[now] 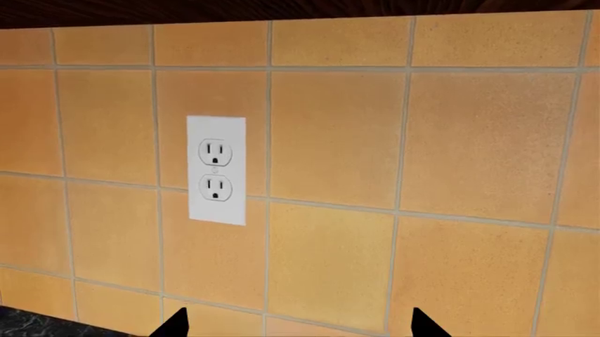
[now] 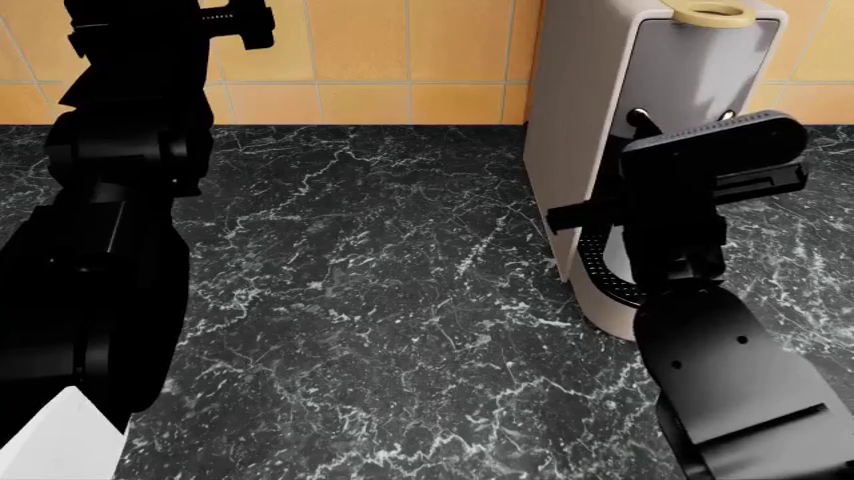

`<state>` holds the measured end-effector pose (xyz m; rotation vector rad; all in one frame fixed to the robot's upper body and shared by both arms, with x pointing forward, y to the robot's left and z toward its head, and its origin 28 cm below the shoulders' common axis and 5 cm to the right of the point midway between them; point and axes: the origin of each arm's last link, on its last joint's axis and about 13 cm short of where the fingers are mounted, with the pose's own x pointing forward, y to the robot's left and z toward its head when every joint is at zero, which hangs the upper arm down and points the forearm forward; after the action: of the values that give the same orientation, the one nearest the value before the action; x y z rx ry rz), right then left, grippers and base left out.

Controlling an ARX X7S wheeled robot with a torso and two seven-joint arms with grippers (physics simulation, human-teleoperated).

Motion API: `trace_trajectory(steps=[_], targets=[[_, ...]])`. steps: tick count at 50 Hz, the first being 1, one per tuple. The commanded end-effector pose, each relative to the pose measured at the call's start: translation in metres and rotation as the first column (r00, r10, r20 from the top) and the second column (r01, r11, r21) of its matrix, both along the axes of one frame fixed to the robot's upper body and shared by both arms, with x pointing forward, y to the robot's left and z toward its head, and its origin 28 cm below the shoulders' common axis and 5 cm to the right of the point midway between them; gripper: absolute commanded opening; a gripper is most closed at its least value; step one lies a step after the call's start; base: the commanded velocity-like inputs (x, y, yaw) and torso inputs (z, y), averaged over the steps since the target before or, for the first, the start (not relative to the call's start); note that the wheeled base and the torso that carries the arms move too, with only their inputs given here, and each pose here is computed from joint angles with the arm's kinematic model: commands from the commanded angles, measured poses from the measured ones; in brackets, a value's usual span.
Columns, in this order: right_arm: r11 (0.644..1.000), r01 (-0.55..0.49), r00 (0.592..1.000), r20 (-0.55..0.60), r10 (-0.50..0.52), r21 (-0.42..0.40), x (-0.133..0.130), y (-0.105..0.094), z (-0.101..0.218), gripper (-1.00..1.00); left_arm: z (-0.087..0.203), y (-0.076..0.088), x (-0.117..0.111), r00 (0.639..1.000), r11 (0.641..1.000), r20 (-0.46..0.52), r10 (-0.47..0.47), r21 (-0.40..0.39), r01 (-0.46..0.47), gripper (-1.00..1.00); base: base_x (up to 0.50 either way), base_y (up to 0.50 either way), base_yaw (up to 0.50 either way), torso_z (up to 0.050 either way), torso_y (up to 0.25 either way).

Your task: Pick the mug from the cabinet, place it under the coffee machine dispenser, and press the start button.

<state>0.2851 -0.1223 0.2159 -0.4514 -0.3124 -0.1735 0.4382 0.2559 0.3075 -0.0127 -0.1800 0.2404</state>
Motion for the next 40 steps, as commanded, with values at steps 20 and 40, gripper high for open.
trace_trajectory(steps=[20, 40], targets=[[1.0, 0.006, 0.998, -0.07, -0.006, 0.002, 0.0132, -0.0046, 0.0007, -1.0, -0.0007, -0.0007, 0.0001, 1.0, 1.0, -0.004, -0.003, -0.007, 0.003, 1.0, 0.01, 0.0, 0.0, 0.001, 0.0], [1.0, 0.007, 0.997, -0.078, -0.007, 0.005, 0.0164, -0.0052, 0.0004, -1.0, -0.0016, -0.0009, 0.0001, 1.0, 1.0, -0.007, 0.0, -0.006, 0.0, 1.0, 0.01, 0.0, 0.01, 0.002, 0.0]])
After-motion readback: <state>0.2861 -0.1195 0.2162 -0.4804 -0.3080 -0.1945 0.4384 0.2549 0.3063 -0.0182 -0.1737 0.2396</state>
